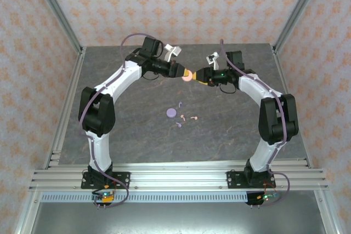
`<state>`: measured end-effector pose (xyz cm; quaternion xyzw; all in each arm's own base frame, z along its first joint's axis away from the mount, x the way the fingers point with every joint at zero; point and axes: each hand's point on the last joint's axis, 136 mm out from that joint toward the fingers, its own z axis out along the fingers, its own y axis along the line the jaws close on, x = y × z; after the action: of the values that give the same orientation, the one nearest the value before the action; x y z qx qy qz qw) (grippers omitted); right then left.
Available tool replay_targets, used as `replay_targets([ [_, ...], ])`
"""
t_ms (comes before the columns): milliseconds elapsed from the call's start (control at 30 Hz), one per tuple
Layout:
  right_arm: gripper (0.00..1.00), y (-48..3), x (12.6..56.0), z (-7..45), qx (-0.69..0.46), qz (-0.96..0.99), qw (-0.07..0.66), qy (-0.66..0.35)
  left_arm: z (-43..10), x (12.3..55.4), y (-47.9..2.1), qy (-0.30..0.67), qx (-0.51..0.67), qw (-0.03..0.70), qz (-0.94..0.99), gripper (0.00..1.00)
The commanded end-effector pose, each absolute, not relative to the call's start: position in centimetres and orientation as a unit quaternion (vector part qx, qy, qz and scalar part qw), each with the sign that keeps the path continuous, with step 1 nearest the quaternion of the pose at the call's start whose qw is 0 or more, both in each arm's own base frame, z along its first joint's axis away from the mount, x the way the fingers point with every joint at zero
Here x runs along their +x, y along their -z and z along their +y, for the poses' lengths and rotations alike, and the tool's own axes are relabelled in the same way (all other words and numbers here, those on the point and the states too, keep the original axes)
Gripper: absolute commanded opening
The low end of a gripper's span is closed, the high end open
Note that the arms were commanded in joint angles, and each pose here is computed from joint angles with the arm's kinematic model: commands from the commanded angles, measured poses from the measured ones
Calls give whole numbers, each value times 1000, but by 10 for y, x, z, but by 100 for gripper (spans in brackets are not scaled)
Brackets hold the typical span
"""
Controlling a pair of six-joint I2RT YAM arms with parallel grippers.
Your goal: Insert the wireless bluetooth earbuds into the charging case
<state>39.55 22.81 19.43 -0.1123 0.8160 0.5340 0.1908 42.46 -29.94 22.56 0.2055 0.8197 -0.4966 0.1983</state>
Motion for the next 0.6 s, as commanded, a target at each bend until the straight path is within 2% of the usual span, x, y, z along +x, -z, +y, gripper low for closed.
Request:
replay_targets([
  [0, 49, -240, 383, 234, -176, 781, 224, -556, -299, 419, -239, 492, 222, 205, 816, 14],
  [300, 48, -243, 388, 231, -164, 793, 237, -537, -291, 436, -230, 452, 183, 216, 846, 14],
  [567, 48, -251, 387, 235, -177, 781, 234, -552, -304, 419, -249, 505, 214, 204, 811, 14],
])
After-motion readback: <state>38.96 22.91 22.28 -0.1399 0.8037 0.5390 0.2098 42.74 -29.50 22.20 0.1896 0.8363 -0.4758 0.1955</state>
